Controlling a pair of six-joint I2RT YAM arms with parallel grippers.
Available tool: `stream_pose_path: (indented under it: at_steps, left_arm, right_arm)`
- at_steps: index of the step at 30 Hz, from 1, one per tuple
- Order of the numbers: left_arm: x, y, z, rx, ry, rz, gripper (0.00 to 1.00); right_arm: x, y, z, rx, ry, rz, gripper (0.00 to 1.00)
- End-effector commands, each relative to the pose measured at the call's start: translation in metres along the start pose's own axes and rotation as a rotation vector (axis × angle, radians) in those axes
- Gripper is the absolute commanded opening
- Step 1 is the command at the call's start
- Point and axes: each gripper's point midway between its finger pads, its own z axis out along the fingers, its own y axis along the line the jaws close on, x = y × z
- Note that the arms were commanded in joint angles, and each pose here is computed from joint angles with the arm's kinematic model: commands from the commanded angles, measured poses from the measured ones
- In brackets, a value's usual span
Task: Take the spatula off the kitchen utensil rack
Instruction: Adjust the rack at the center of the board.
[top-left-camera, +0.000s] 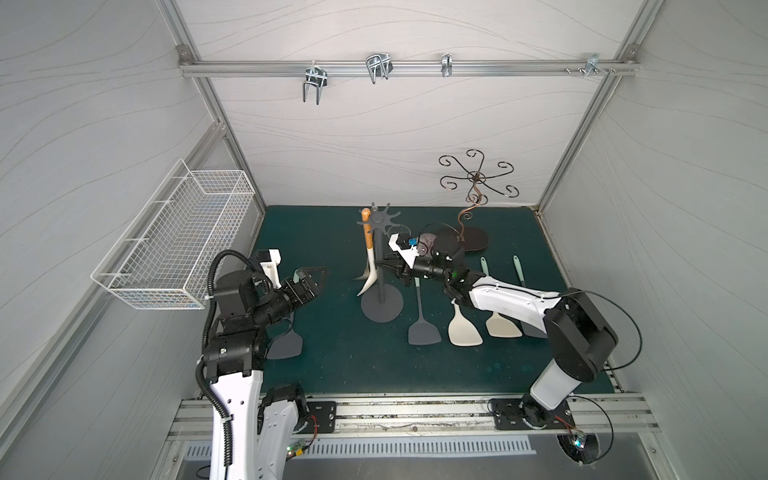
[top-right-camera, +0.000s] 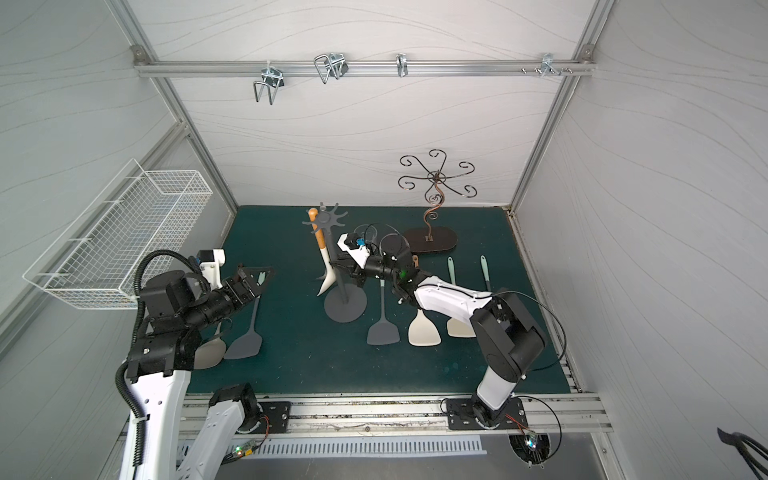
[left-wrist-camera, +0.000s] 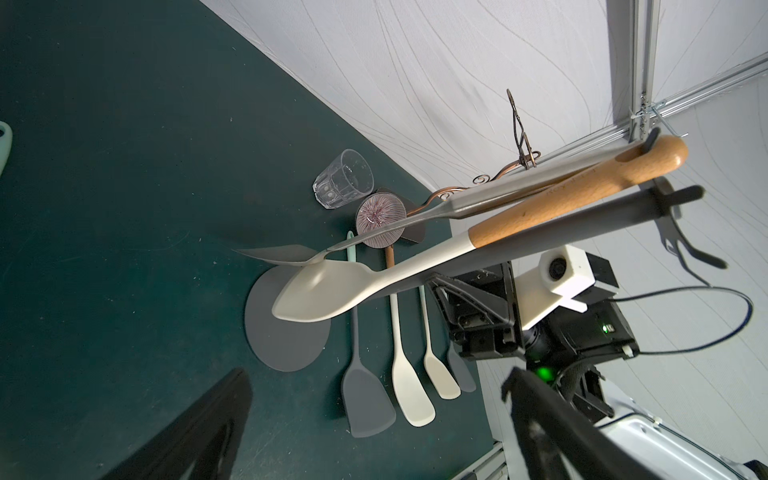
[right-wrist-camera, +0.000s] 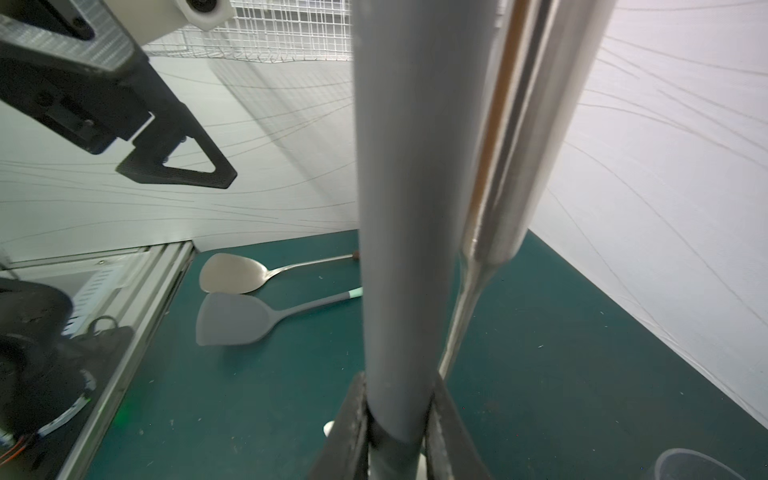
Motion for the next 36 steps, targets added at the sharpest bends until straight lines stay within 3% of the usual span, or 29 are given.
stream_pose_path:
  at_steps: [1,16,20,22,26,36]
  left_arm:
    - [-0.002,-0.005,-0.003,0.019,-0.016,0.017,0.99]
    - [-0.005,-0.018,-0.003,0.095,-0.028,0.036,0.99]
    - [-0.008,-0.028,-0.003,0.166,-0.049,0.050,0.99]
    - [-0.010,-0.033,-0.003,0.193,-0.057,0.061,0.99]
    - [-0.016,-0.039,-0.004,0.223,-0.082,0.083,0.99]
    - [-0.035,-0.056,0.001,0.292,-0.126,0.198,0.99]
  right_arm:
    - [-0.022,0.004,-0.003,-0.104,-0.039,-0.030,0.08]
    - [-0.033,0.011,-0.008,-0.351,0.022,-0.079,0.07]
    - [-0.034,0.008,-0.007,-0.388,0.046,-0.047,0.20]
    - [-0.032,0.008,-0.007,-0.398,0.068,-0.024,0.36]
    - [-0.031,0.006,-0.009,-0.355,0.078,-0.003,0.51]
    - [-0.037,0.011,-0.034,-0.245,0.091,0.005,0.68]
